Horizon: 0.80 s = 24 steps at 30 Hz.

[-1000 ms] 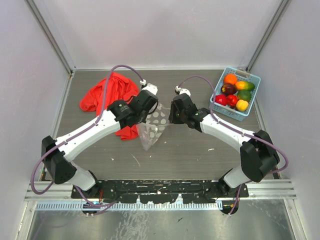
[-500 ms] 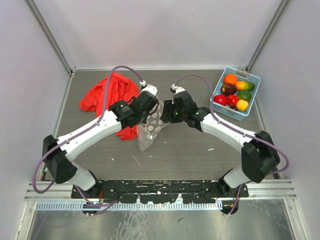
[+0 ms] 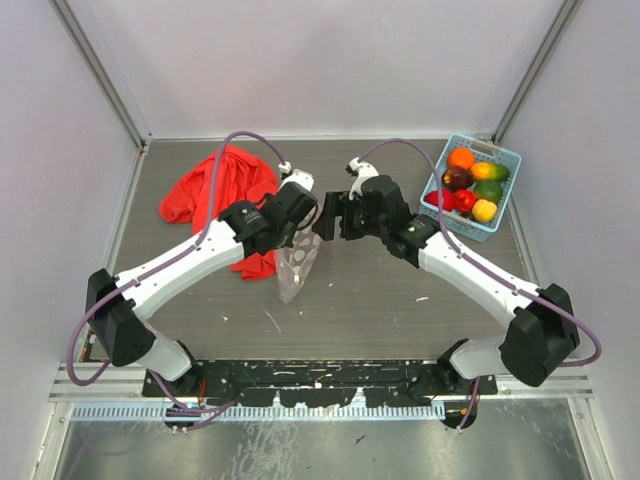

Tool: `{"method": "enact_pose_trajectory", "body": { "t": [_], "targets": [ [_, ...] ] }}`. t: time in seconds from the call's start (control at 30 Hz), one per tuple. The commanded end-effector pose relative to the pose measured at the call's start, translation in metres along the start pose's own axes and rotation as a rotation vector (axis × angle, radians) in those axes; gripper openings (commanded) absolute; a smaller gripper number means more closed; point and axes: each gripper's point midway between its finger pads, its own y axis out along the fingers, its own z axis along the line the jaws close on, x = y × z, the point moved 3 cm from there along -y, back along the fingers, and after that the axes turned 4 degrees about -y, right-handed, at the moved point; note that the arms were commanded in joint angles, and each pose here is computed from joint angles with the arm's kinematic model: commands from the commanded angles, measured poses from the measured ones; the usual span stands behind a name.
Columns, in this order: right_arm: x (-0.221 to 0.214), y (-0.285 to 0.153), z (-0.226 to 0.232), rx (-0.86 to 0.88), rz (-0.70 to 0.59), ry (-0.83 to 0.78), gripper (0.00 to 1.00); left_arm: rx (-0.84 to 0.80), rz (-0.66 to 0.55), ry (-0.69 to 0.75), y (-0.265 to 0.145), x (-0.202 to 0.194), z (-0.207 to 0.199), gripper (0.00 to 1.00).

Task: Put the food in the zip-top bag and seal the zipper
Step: Open the zipper of the food storage bag.

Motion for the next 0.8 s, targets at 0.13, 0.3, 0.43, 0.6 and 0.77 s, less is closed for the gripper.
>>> {"method": "enact_pose_trajectory", "body": {
  "t": [0.13,0.3,0.43,0.6,0.77],
  "targets": [
    [0.056,-0.046,0.001,0.017,-0.201,-0.047,0.87,0.004,-0.004,-0.016,-0.003,0.003,0.003,0.0],
    [0.066,-0.064,-0.05,-0.143,-0.212,-0.017,0.88,-0.005,-0.015,-0.021,-0.007,0.005,0.004,0.0],
    [0.074,-0.078,-0.093,-0.293,-0.227,0.0,0.92,-0.01,-0.022,-0.02,-0.009,0.006,0.005,0.0],
    [0.08,-0.085,-0.15,-0.482,-0.199,0.042,0.93,-0.016,-0.032,-0.016,-0.012,0.007,0.006,0.0],
    [0.083,-0.086,-0.201,-0.604,-0.186,0.133,0.94,-0.024,-0.04,-0.016,-0.015,0.008,0.007,0.0]
  ]
}}
